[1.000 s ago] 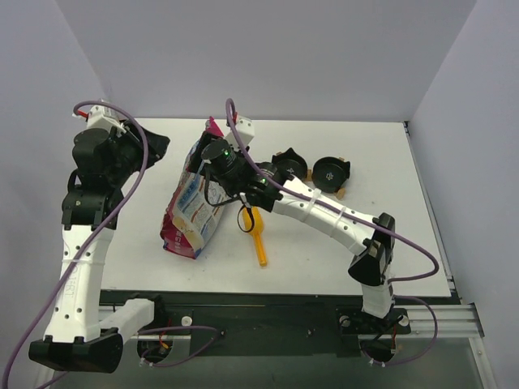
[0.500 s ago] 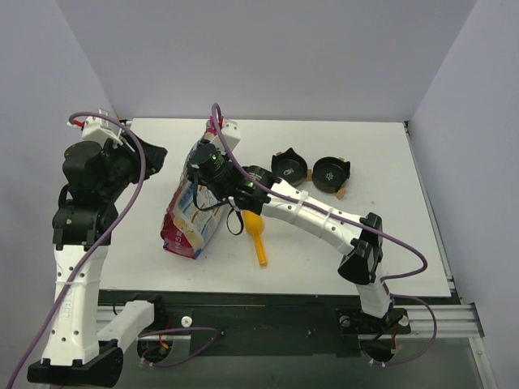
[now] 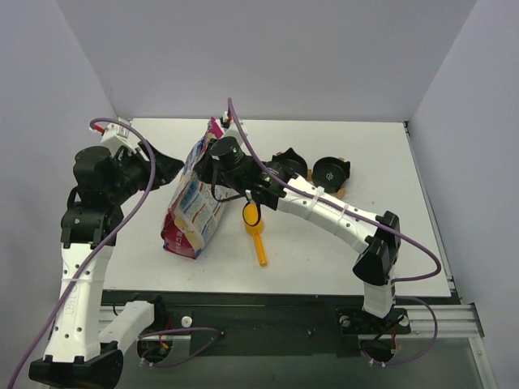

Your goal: Serve the pet food

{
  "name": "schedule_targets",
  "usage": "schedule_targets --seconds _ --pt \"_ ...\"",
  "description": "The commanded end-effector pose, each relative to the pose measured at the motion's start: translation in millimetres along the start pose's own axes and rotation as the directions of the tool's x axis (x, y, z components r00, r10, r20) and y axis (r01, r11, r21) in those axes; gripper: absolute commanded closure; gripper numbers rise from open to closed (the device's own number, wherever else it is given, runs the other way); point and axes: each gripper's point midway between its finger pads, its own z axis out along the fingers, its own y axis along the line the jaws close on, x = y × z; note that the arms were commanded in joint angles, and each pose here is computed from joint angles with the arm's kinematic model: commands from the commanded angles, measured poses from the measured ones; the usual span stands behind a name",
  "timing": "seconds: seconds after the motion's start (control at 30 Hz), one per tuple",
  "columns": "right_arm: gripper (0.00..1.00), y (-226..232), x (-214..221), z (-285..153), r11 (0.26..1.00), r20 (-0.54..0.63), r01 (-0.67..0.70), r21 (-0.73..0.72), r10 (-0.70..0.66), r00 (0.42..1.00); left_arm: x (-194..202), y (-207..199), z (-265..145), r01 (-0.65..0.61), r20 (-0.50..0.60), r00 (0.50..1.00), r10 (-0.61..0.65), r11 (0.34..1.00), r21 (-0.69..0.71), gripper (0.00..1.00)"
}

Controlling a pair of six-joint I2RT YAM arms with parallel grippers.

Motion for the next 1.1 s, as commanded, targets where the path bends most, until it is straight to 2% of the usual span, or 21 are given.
schedule_targets --seconds 0.0,0.17,0.33,0.5,0.57,0.67,0.7,0.83,0.97,1.07 --pt "1.0 5 -10 -12 0.998 -0.017 0.008 -0.066 -0.01 1.0 -12 -11 9 -0.04 0.011 0.999 0.04 0.997 0.06 0.42" --pt "1.0 8 -9 -11 0.996 -0.023 0.013 -0.093 -0.015 1.0 -11 -3 23 -0.074 -0.024 0.997 0.075 0.997 0.026 0.46" --pt "1.0 6 -6 -9 0.996 -0.026 0.011 -0.092 -0.013 1.0 -11 -1 35 -0.138 -0.013 0.99 0.138 0.99 -0.018 0.53" --pt "1.0 2 -5 -14 0.995 -0.028 -0.012 -0.097 0.009 1.0 -4 -4 33 -0.154 -0.008 0.988 0.153 0.988 -0.035 0.54" --pt "1.0 1 -4 -15 0.992 -0.042 -0.057 -0.111 0.052 0.998 -4 0 29 -0.146 0.011 0.989 0.147 0.988 -0.051 0.56" --pt "1.0 2 -6 -13 0.977 -0.066 -0.148 -0.154 0.139 0.988 3 5 26 -0.137 0.009 0.99 0.138 0.989 -0.059 0.67" --pt "1.0 1 -5 -13 0.975 -0.075 -0.158 -0.153 0.148 0.986 5 7 25 -0.137 0.004 0.99 0.138 0.988 -0.065 0.68" --pt "1.0 14 -12 -14 0.954 -0.09 -0.209 -0.216 0.194 0.977 16 11 26 -0.138 -0.03 0.99 0.136 0.988 -0.062 0.68" --pt "1.0 14 -17 -11 0.947 -0.087 -0.242 -0.213 0.228 0.97 26 8 26 -0.123 -0.056 0.991 0.121 0.992 -0.032 0.68" --pt "0.92 13 -18 -10 0.949 -0.08 -0.244 -0.2 0.233 0.969 30 9 24 -0.118 -0.057 0.992 0.117 0.993 -0.024 0.67"
